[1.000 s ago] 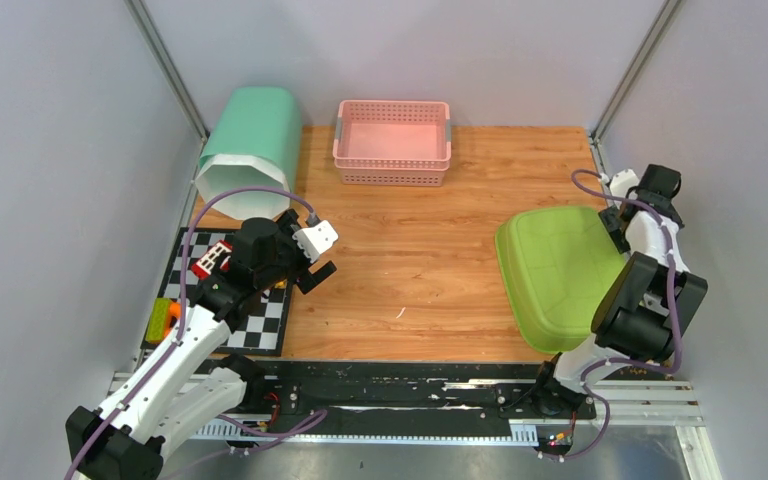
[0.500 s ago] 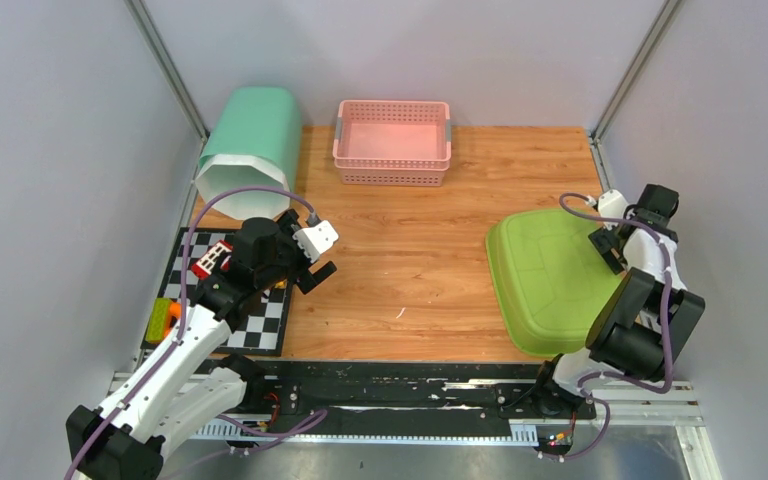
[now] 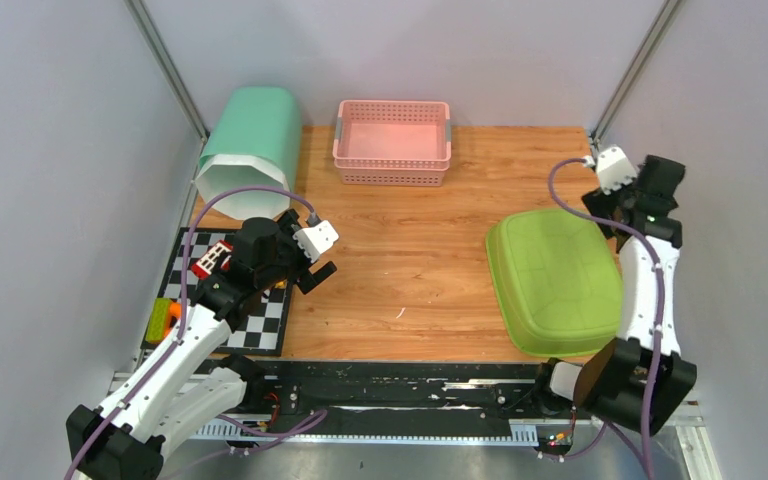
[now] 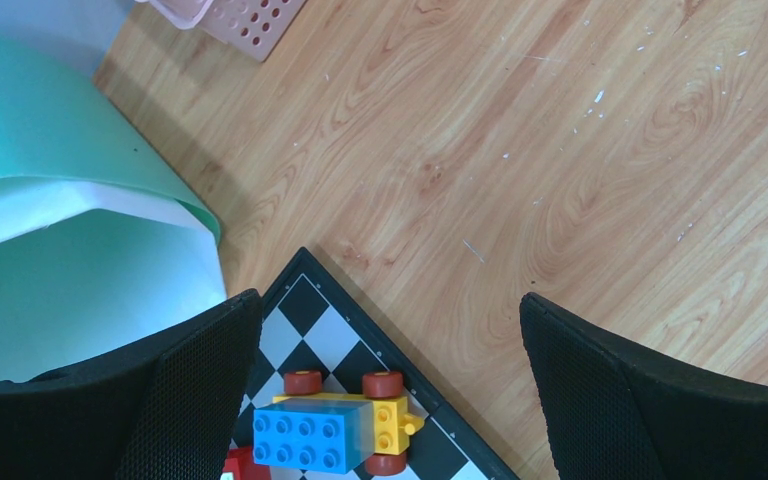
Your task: Turn the large container upside down
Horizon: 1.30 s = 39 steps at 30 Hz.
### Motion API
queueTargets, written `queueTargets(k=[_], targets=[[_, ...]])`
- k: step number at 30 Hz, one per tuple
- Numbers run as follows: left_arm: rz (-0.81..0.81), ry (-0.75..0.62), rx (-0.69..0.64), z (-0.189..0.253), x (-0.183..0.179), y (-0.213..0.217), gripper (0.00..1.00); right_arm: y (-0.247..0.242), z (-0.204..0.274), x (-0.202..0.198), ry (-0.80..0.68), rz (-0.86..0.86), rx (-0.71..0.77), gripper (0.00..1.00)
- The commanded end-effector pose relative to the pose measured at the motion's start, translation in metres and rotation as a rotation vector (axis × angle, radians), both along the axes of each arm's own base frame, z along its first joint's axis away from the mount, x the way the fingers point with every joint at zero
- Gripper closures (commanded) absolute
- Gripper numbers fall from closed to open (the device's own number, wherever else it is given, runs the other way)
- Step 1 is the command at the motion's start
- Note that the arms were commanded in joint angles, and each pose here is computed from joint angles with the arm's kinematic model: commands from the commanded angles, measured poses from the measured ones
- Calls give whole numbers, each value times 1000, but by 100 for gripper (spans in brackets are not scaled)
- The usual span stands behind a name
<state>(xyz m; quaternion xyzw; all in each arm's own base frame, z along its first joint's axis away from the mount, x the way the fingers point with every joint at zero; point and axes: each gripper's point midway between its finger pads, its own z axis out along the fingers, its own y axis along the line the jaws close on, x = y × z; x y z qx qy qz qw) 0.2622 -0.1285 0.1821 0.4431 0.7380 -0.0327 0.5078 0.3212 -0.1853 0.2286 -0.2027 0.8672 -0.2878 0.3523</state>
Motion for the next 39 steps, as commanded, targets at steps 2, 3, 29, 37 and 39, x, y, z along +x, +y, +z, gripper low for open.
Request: queueTargets(k=[2, 3, 29, 37, 39], targets=[[-15, -7, -4, 0, 0, -3, 0, 103, 5, 20, -19, 203, 86, 11], [-13, -6, -3, 0, 0, -3, 0, 119, 4, 24, -19, 228, 92, 11], [-6, -4, 8, -4, 2, -2, 0, 235, -109, 82, 251, 389, 228, 10], [-8, -4, 10, -4, 1, -1, 0, 244, -121, 83, 288, 391, 284, 10], [-8, -5, 9, -4, 1, -1, 0, 235, -125, 85, 296, 354, 248, 10]])
